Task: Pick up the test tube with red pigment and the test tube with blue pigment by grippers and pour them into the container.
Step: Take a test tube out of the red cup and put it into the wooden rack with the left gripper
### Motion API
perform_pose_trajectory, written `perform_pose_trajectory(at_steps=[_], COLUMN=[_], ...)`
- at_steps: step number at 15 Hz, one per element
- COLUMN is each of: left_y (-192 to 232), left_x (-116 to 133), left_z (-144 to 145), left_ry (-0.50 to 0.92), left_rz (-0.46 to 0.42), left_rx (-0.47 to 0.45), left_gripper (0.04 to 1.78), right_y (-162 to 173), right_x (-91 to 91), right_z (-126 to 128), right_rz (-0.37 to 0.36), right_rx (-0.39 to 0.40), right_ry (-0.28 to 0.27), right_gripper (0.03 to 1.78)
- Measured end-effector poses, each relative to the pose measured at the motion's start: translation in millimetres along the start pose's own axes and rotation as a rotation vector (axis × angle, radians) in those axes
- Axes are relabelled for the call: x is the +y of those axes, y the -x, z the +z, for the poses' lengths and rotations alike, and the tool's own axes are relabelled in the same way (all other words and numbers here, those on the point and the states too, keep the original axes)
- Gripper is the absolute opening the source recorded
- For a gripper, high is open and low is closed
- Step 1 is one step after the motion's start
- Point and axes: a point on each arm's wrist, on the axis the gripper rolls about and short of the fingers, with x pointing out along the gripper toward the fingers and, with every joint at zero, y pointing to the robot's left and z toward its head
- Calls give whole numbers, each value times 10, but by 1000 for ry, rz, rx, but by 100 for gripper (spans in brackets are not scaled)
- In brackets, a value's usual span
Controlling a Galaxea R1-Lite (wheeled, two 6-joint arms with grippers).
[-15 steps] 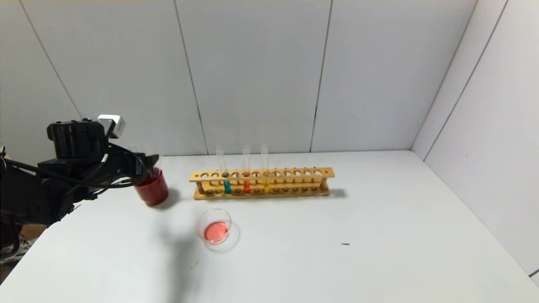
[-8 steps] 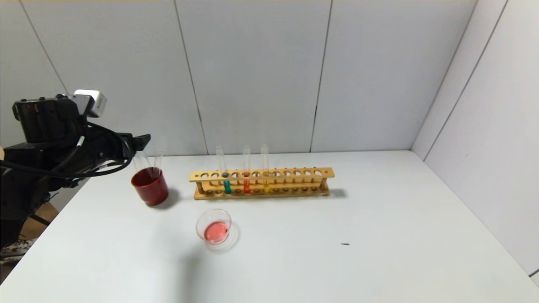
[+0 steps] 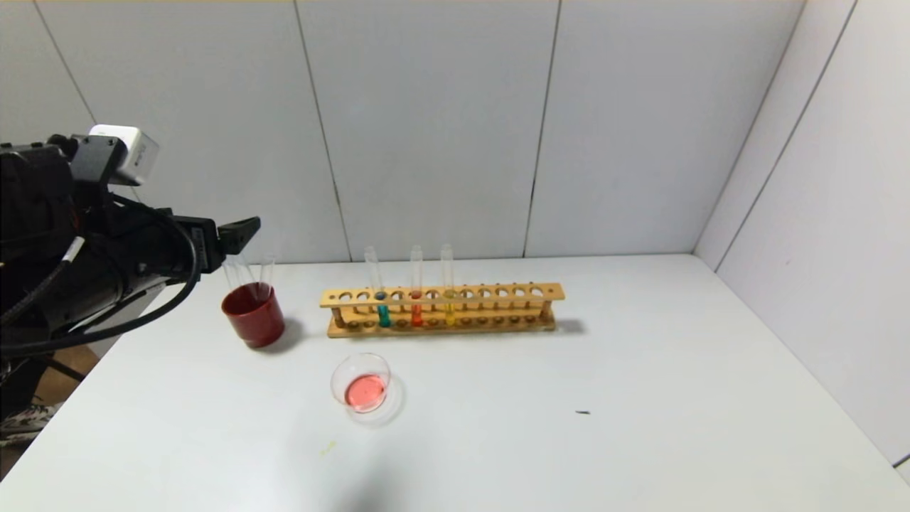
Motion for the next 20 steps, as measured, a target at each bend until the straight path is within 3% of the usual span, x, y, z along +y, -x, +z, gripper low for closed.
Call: perform_pose_trajectory(at_steps=[4,9,14,20], left_y=[367,618,543,203], left_x=[-264,-492,-590,-873], left_z=[-53,-159,-288,-516], left_ry=[10,129,166,152], left_rz=[-65,-130,-152,-197], left_rx=[-14,-1,59,62], left_gripper=[175,175,175,175], right_y=[0,0,0,0], right_x=[0,0,0,0], right_z=[0,0,0,0], right_rz=[0,0,0,0], right_rx=[0,0,0,0], right_ry=[0,0,0,0], right_gripper=[171,171,171,171])
